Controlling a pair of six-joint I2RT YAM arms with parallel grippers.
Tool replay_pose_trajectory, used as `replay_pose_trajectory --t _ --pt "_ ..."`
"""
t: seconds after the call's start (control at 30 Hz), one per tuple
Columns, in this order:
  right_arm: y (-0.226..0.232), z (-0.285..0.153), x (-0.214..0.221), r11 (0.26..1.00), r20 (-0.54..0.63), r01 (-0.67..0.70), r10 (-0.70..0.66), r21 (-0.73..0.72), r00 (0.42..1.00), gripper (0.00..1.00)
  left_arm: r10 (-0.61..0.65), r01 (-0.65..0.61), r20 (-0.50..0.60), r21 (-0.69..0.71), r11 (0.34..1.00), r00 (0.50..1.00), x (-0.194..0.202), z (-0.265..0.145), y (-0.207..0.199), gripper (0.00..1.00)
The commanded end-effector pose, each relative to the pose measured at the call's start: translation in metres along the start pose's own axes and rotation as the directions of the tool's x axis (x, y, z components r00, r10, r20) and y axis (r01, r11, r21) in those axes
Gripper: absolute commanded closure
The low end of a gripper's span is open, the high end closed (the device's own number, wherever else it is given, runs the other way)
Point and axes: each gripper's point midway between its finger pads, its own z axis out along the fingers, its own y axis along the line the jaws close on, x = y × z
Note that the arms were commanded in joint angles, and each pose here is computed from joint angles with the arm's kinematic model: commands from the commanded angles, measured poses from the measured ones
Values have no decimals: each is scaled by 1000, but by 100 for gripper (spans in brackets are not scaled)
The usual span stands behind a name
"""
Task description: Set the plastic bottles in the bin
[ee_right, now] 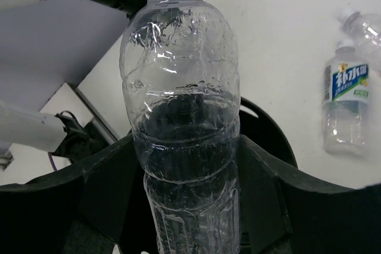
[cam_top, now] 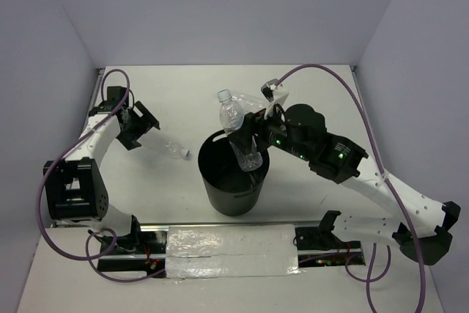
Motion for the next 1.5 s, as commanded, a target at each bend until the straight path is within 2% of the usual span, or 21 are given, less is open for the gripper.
replay_pose_trajectory --t 0.0,0.03,0.1,0.17,0.53,0.63,0.67,0.77,0.8,0.9,1.0,1.03,1.1,1.13,1.17,1.2,1.23,1.33,1.37,1.43,1.47 --pt "9 2 -10 1000 58 -15 17 -27 998 25 -2 2 4 13 1000 1000 0 11 -6 1" --pt "9 4 -7 1000 44 -13 14 -22 999 10 4 -4 4 15 1000 1000 0 13 -7 1" --pt "6 6 -5 1000 33 -7 7 0 999 1 17 -16 -11 9 1000 1000 2 20 -7 1" --pt "3 7 -8 1000 21 4 -4 23 1000 0 21 -21 -17 -3 1000 1000 5 25 -6 1" --pt "-7 -10 -53 993 145 18 -35 120 989 0 -14 12 -19 -91 996 1000 19 53 4 1" --pt "-9 -10 -53 991 146 17 -37 133 989 0 -21 20 -11 -87 996 1000 18 64 4 4" --pt "-10 -9 -53 990 146 9 -30 139 989 0 -22 20 -15 -92 996 1000 19 67 5 7" --pt "-11 -8 -52 989 140 3 -24 148 990 0 -3 1 -24 -95 995 1000 22 71 2 25" --pt "-12 -9 -52 988 139 2 -23 153 990 0 17 -18 -18 -86 996 1000 21 68 -5 36" --pt "-18 -11 -55 983 158 -8 -21 183 987 0 77 -75 44 -44 996 996 -3 43 -26 51" --pt "-25 -11 -56 975 165 -7 -30 223 986 0 165 -174 149 52 983 975 -40 -14 -66 53" --pt "-28 -13 -59 970 171 -9 -34 244 985 0 208 -236 217 116 965 954 -57 -52 -88 53" --pt "-34 -11 -58 960 167 -14 -34 279 985 0 264 -329 298 197 923 917 -71 -93 -114 52" --pt "-37 -11 -58 955 171 -23 -30 297 985 0 333 -423 332 250 871 882 -69 -116 -131 51" --pt "-45 -13 -60 942 184 -36 -28 333 983 0 335 -481 426 303 823 841 -77 -160 -152 50" --pt "-49 -15 -61 932 202 -70 -4 355 979 0 350 -525 464 329 785 814 -76 -180 -162 50" --pt "-56 -17 -62 919 218 -93 8 383 976 0 370 -584 511 357 729 775 -70 -201 -176 50" --pt "-106 -36 -64 807 297 -247 93 537 950 0 344 -701 643 449 554 684 -45 -273 -211 52" --pt "-117 -39 -65 791 319 -288 124 540 940 0 341 -726 662 477 496 668 -32 -290 -217 52" --pt "-120 -33 -58 815 316 -364 236 450 919 0 351 -759 679 514 399 645 -7 -311 -232 52" --pt "-140 -37 -59 787 344 -417 277 454 897 0 365 -765 675 534 359 642 4 -315 -237 52"
